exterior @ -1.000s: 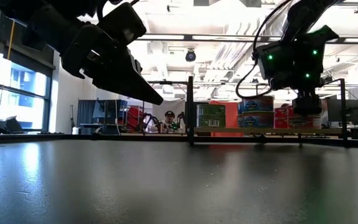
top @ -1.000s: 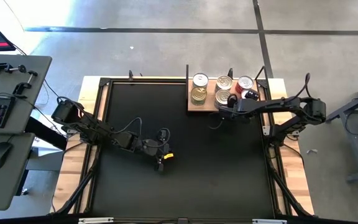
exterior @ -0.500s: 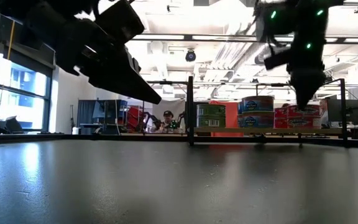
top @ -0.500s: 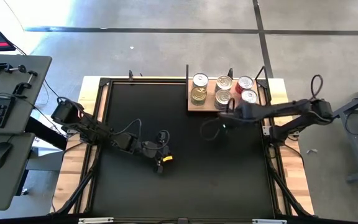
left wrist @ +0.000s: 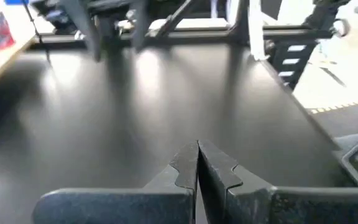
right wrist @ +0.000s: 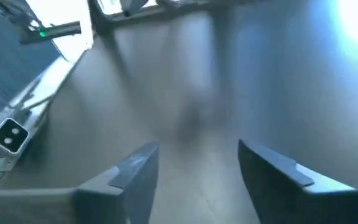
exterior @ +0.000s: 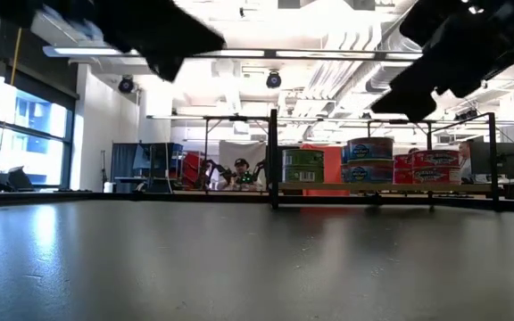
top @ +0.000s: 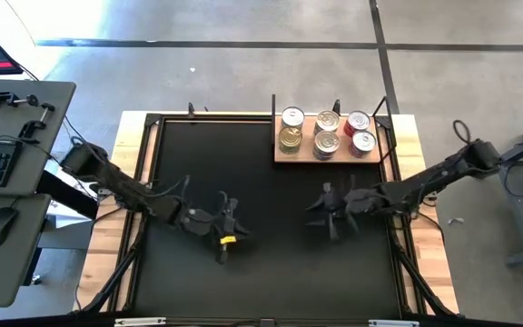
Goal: Stack canned seafood by type on shelf
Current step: Return to Home Position
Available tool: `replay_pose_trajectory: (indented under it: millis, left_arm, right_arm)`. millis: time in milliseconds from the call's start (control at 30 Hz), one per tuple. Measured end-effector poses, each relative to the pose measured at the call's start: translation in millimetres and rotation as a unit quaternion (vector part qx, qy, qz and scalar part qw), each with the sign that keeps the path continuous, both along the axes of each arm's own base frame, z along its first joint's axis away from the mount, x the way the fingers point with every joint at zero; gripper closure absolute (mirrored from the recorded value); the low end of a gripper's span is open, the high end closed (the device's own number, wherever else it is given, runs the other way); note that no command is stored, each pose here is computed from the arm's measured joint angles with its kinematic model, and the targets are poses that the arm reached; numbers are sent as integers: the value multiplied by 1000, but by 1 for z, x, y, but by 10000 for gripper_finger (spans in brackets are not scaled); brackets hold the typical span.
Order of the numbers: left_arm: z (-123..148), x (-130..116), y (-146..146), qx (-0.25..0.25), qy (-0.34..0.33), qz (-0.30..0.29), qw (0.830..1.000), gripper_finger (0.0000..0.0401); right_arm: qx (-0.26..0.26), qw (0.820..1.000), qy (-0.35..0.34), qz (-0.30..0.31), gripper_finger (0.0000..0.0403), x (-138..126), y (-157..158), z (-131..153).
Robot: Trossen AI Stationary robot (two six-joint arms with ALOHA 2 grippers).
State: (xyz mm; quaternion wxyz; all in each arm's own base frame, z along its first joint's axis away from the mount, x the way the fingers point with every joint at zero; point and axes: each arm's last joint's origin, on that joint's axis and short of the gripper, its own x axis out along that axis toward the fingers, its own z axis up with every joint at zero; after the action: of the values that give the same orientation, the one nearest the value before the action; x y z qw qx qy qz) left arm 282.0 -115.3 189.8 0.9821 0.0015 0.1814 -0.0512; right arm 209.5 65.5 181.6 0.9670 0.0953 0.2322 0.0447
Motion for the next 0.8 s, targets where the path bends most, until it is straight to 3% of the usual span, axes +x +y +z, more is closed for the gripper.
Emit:
replay_pose_trajectory:
  millis: [300, 467, 600, 800]
  left_arm:
    - [47, -25, 28, 8, -25, 33, 999, 401]
    - [62, -35, 52, 11, -25, 69, 997, 401]
    - [74, -46, 69, 22, -32, 93, 995, 401]
    - [68, -75, 93, 11, -56, 131, 990, 401]
  right_arm:
    - [-2, 991, -114, 74, 310, -52, -30, 13]
    - [8, 982, -173, 73, 371, -77, -40, 5]
    - [12, 975, -212, 71, 398, -90, -43, -7]
    - [33, 974, -214, 63, 397, -97, -44, -15]
